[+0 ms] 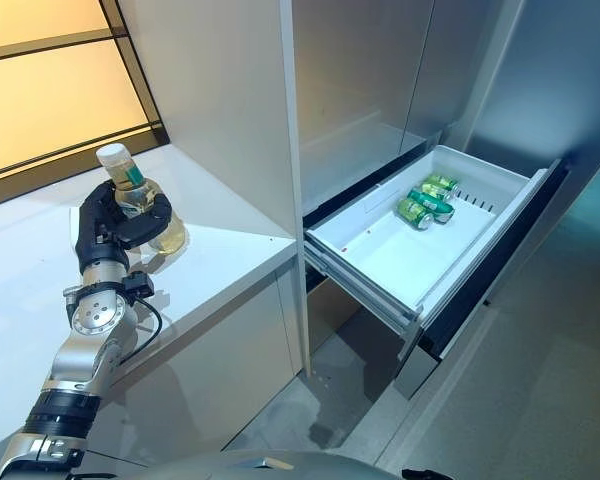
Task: Put drinks into fridge and close the fridge
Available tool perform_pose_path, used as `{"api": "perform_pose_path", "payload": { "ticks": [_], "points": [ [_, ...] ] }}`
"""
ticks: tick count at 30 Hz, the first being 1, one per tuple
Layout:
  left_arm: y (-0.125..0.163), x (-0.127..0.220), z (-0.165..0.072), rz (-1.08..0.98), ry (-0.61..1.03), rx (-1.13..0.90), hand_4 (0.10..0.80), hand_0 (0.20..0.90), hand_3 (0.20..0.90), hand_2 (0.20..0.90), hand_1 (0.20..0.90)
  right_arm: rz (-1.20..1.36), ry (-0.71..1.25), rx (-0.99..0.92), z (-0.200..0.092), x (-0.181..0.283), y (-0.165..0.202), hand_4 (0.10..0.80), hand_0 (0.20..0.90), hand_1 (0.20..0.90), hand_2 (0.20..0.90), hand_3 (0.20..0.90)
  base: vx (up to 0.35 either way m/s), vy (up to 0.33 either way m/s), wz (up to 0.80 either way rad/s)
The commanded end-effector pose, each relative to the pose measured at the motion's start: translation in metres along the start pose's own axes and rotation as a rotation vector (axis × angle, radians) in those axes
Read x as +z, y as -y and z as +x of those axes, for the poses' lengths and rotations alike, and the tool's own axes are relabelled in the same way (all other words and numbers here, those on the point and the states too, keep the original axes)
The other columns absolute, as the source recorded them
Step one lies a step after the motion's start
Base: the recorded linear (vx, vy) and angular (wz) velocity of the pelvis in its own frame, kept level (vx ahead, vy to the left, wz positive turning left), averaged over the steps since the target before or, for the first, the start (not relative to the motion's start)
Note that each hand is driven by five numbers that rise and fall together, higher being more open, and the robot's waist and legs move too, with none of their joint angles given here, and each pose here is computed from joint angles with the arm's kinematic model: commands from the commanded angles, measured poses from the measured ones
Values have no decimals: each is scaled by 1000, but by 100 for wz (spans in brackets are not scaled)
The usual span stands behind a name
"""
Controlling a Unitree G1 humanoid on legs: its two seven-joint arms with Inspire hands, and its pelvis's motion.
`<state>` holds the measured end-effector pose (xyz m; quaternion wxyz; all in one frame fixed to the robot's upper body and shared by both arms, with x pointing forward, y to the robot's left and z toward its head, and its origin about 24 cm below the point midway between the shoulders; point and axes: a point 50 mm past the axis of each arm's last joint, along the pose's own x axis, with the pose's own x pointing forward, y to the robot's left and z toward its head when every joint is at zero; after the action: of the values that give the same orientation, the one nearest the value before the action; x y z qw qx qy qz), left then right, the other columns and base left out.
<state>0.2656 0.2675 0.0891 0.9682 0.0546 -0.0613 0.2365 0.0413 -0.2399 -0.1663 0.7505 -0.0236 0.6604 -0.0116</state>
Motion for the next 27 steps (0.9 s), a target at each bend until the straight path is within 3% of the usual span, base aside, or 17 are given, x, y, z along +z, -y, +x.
{"api": "perform_pose_path", "payload": {
  "ticks": [1,13,19,27],
  "points": [
    [15,74,35,-133,339,11,100,300,200,300,300,-32,48,95,4,21,-25,800,900,900,900,900,0,0,0],
    [10,91,33,-176,443,31,100,300,200,300,300,-176,76,45,3,27,-20,800,900,900,900,900,0,0,0],
    [12,108,29,-210,517,-22,100,300,200,300,300,-445,157,34,0,48,-21,800,900,900,900,900,0,0,0],
    [28,126,15,-246,595,-132,100,300,200,300,300,-842,357,131,-16,103,-55,800,900,900,900,900,-8,-2,3]
  ]
}}
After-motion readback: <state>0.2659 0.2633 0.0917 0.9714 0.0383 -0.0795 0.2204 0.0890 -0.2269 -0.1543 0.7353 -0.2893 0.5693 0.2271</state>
